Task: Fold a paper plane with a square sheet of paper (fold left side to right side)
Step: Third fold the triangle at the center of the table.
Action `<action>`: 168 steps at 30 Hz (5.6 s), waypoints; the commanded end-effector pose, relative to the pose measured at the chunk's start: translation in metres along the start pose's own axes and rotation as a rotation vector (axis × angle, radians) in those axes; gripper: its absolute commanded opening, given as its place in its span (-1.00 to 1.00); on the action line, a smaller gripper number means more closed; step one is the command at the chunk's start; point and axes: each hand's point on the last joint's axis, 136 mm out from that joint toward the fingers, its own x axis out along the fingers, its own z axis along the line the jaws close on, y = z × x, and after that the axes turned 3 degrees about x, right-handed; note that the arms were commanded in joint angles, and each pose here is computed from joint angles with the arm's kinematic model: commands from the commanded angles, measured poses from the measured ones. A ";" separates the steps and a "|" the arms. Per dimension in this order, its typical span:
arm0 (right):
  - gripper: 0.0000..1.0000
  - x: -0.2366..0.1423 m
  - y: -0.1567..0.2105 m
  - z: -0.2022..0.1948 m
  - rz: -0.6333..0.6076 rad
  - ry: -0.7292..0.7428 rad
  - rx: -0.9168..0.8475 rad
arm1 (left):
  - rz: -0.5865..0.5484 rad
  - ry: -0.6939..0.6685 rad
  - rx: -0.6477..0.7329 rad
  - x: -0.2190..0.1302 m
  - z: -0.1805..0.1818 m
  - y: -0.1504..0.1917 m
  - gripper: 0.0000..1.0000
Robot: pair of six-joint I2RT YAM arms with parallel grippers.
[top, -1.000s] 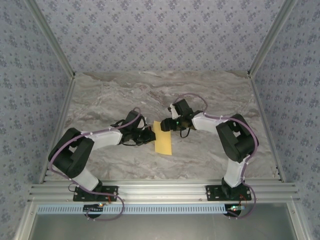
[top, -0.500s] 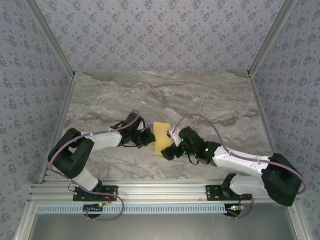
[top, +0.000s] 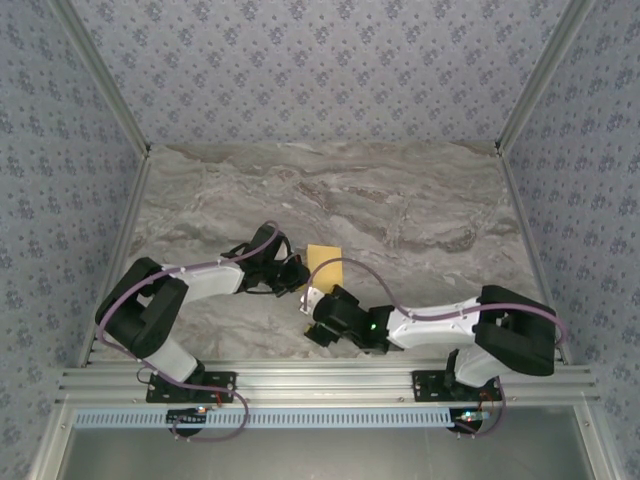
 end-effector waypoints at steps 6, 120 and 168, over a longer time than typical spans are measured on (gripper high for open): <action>0.47 0.016 -0.025 -0.006 -0.039 0.042 -0.012 | 0.001 0.035 0.021 -0.006 -0.013 0.002 -1.00; -1.00 0.048 0.042 -0.088 0.224 -0.264 0.744 | 0.232 -0.121 0.255 0.073 -0.005 -0.034 -0.92; -1.00 0.050 0.067 -0.070 0.363 -0.253 0.685 | 0.164 -0.066 0.273 0.041 -0.007 0.013 -0.90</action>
